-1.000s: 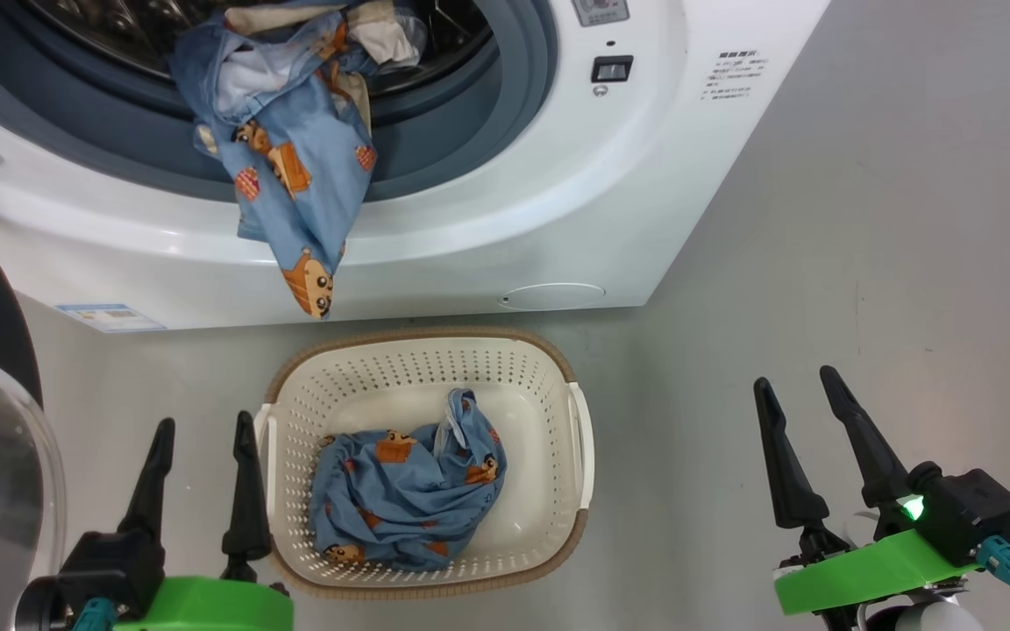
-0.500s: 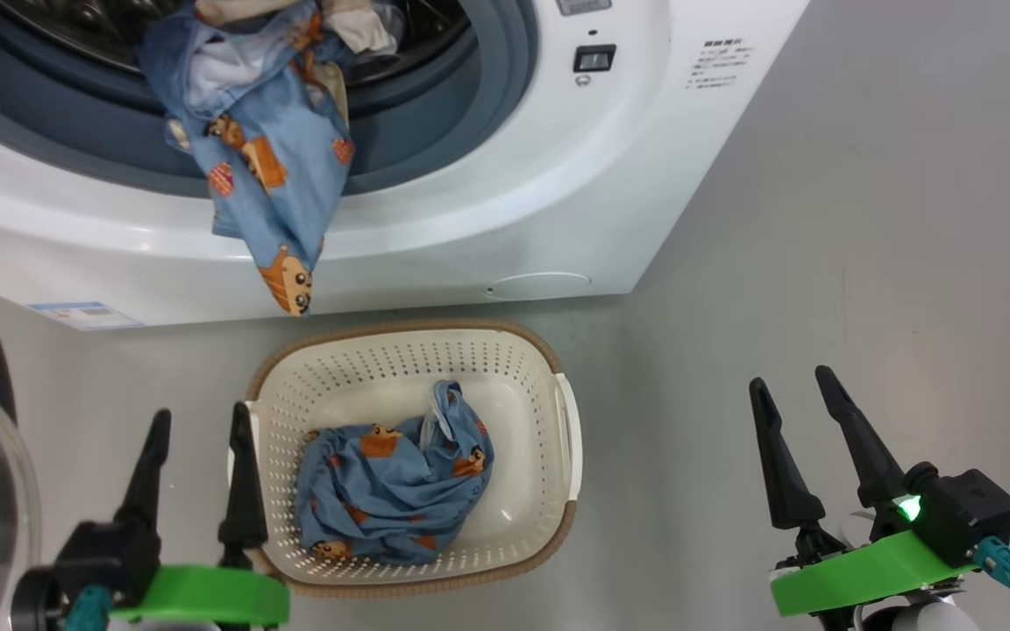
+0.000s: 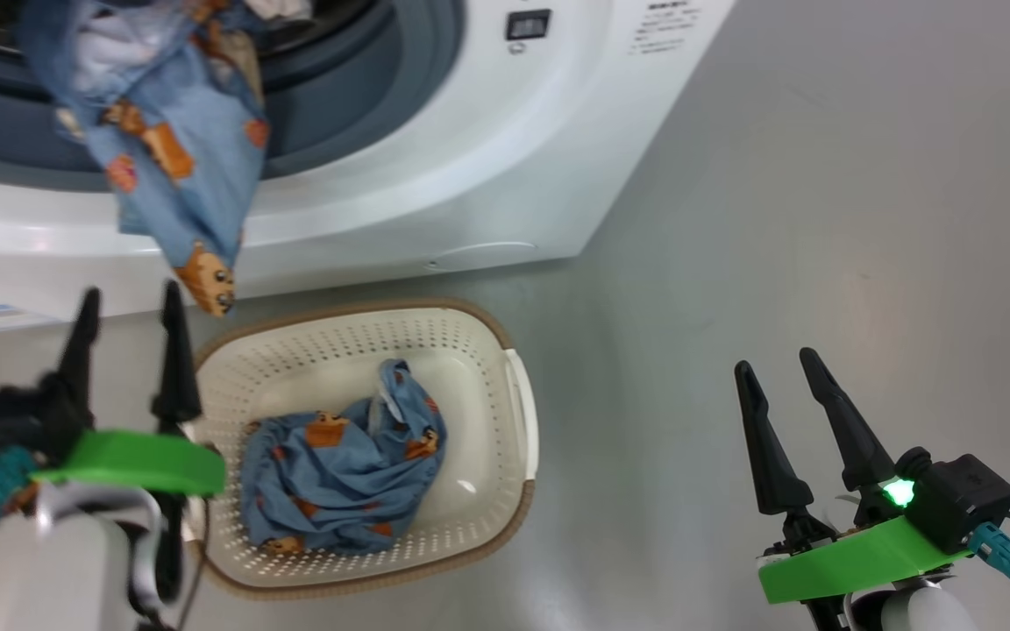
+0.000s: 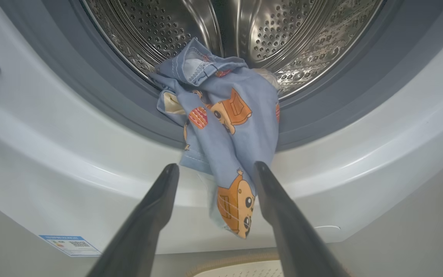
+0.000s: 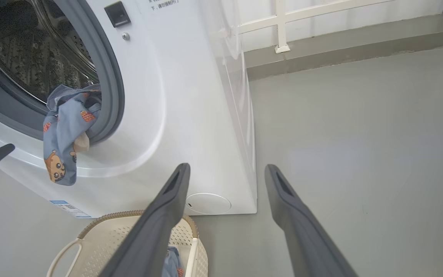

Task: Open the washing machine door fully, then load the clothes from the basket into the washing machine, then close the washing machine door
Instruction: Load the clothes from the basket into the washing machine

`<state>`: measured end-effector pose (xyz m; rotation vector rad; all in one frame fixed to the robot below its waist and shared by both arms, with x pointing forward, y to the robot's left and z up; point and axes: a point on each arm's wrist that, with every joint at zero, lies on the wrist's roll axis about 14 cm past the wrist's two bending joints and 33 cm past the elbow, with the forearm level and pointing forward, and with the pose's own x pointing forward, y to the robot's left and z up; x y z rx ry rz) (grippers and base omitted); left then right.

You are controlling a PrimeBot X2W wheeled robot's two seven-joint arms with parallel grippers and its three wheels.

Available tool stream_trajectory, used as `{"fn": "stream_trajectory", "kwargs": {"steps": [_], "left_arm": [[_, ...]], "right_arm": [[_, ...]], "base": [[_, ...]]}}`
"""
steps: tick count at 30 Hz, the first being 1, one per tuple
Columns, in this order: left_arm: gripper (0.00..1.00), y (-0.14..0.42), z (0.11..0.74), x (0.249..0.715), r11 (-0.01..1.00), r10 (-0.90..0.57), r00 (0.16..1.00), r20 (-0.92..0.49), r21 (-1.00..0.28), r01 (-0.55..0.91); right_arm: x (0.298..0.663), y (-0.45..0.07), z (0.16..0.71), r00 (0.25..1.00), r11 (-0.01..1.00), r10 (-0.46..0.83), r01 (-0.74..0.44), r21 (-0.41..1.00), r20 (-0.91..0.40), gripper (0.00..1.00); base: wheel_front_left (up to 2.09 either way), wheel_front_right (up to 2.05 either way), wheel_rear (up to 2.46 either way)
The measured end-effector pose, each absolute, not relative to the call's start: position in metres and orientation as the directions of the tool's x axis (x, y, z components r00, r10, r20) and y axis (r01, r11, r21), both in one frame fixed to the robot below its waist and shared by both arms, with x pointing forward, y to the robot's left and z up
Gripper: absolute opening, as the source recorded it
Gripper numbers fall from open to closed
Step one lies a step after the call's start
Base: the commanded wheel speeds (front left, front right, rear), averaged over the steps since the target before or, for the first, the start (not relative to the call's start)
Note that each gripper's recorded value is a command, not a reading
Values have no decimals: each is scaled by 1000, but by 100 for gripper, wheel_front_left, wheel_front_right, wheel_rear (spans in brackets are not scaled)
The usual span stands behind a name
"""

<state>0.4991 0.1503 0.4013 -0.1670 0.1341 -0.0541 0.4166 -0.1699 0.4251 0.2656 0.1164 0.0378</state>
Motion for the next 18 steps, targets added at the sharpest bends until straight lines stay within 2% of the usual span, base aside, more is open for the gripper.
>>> {"fn": "stream_trajectory", "kwargs": {"steps": [18], "left_arm": [[100, 147, 361, 550, 981, -115, 974, -196, -174, 80]], "right_arm": [[413, -190, 411, 988, 971, -6, 44, 236, -157, 100]], "base": [[0, 0, 0]]}}
